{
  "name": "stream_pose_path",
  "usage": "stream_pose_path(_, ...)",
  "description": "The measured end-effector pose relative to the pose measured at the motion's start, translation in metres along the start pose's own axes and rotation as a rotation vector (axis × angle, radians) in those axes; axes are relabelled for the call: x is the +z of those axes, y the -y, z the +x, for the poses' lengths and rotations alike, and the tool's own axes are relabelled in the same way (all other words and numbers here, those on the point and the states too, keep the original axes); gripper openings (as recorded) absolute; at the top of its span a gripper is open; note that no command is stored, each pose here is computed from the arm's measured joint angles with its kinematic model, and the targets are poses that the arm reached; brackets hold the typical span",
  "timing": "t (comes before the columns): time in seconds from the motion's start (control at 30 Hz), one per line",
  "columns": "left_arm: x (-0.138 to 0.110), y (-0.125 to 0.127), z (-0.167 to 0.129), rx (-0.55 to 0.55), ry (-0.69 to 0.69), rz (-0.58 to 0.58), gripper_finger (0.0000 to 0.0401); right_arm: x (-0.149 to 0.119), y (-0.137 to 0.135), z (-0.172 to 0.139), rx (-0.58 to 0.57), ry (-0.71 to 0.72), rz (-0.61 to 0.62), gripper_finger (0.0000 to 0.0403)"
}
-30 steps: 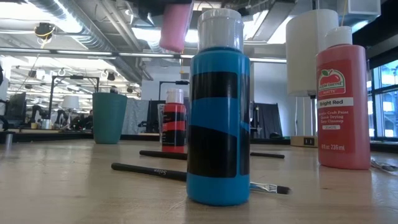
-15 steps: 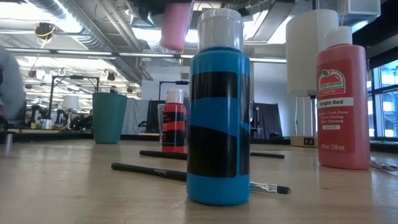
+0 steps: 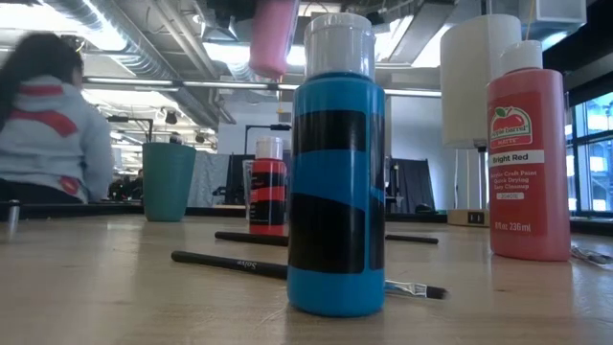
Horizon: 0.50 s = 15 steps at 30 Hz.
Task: Pick & Place Paint Supplies
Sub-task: Put the pink paint bottle into the transparent bin
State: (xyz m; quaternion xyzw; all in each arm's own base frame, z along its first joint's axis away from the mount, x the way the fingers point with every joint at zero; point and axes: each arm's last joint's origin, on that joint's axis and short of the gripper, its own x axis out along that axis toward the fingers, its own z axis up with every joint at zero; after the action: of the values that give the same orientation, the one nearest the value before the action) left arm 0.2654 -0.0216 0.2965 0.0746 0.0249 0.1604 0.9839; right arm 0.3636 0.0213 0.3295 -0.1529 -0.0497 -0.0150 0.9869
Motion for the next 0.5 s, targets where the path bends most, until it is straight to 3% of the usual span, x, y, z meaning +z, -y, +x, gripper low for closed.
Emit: stream_pose_path(0.5, 0.001, -0.0001, 0.0, 0.0, 0.01, -0.001, 0.0173, -0.0024, 0.0013, 0.0002, 0.035, -0.011, 0.011, 0.0166)
